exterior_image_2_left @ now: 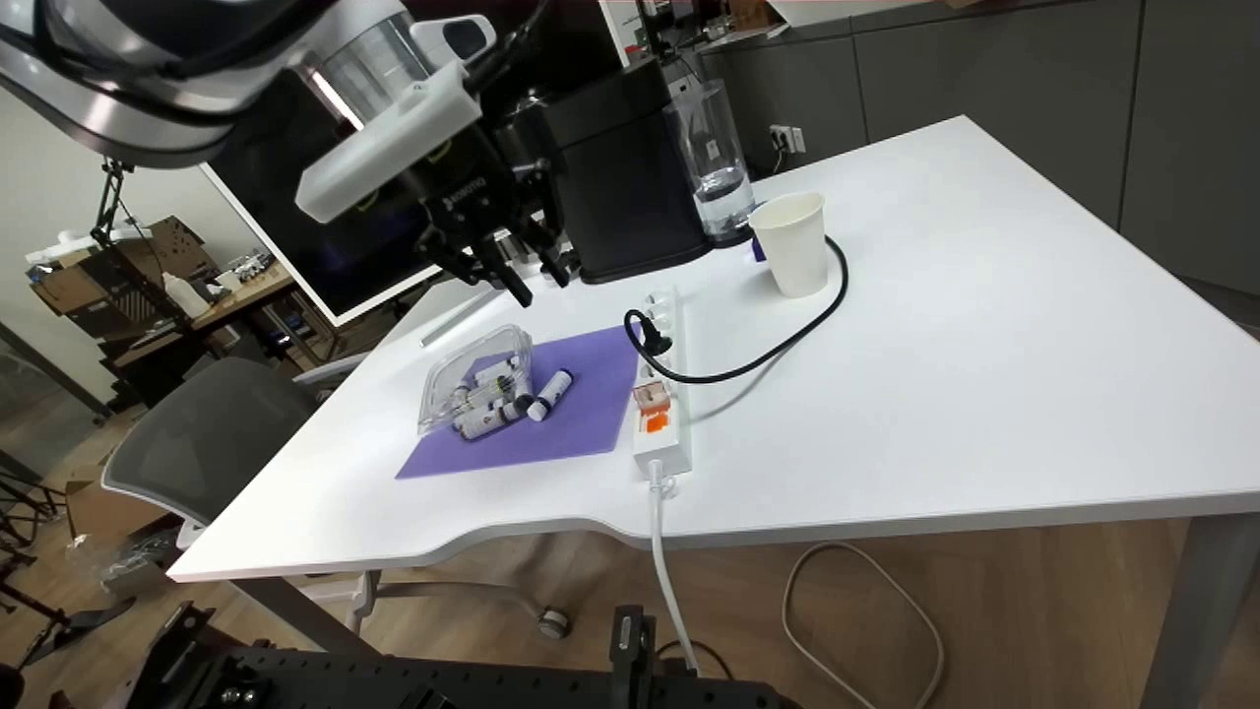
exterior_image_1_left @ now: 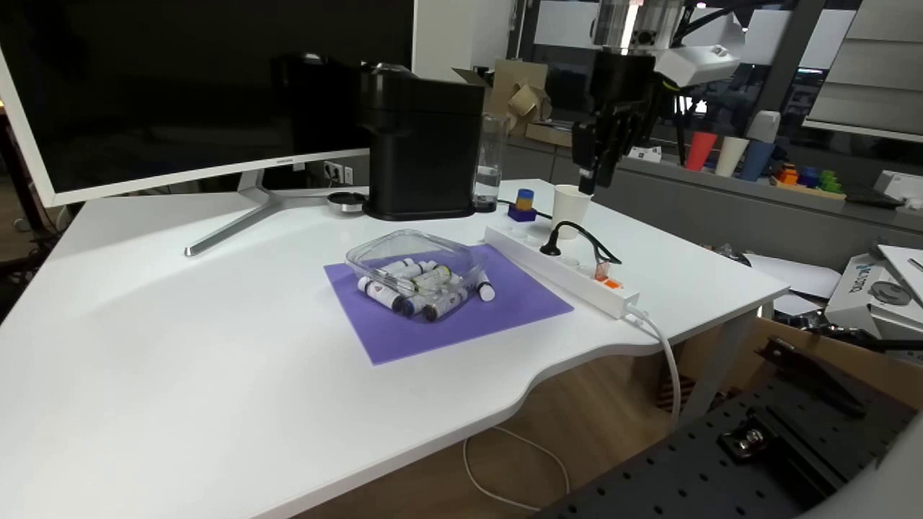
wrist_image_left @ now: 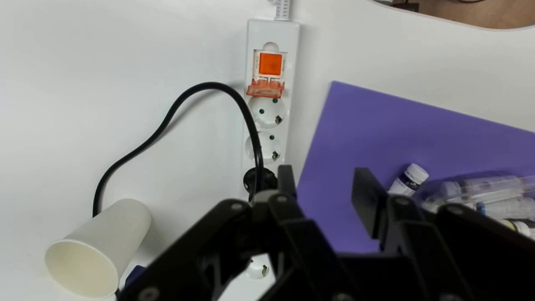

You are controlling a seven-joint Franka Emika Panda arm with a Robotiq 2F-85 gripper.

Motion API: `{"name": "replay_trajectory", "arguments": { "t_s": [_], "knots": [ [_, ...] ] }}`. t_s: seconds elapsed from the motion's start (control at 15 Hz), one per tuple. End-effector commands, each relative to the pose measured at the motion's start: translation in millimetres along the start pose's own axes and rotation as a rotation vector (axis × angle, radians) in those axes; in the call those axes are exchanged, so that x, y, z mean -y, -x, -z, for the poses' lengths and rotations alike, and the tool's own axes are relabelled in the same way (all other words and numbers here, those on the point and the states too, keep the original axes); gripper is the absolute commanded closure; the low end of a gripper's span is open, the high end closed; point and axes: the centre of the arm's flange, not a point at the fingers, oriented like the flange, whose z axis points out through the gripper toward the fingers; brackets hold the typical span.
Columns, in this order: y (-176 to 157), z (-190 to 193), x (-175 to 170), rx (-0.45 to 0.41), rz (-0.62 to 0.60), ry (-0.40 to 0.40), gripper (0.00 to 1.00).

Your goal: Turn off the switch on the adapter

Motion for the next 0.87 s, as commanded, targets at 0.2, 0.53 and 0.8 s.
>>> {"name": "replay_trajectory", "arguments": {
  "t_s": [0.2, 0.53, 0.8],
  "knots": [
    [3, 36, -2, 0.01, -0.113, -0.061, 0.07],
    [10, 33, -13, 0.033, -0.181, -0.102, 0.0],
    [16, 30, -20, 0.064, -0.228, -0.116, 0.0]
  ]
}}
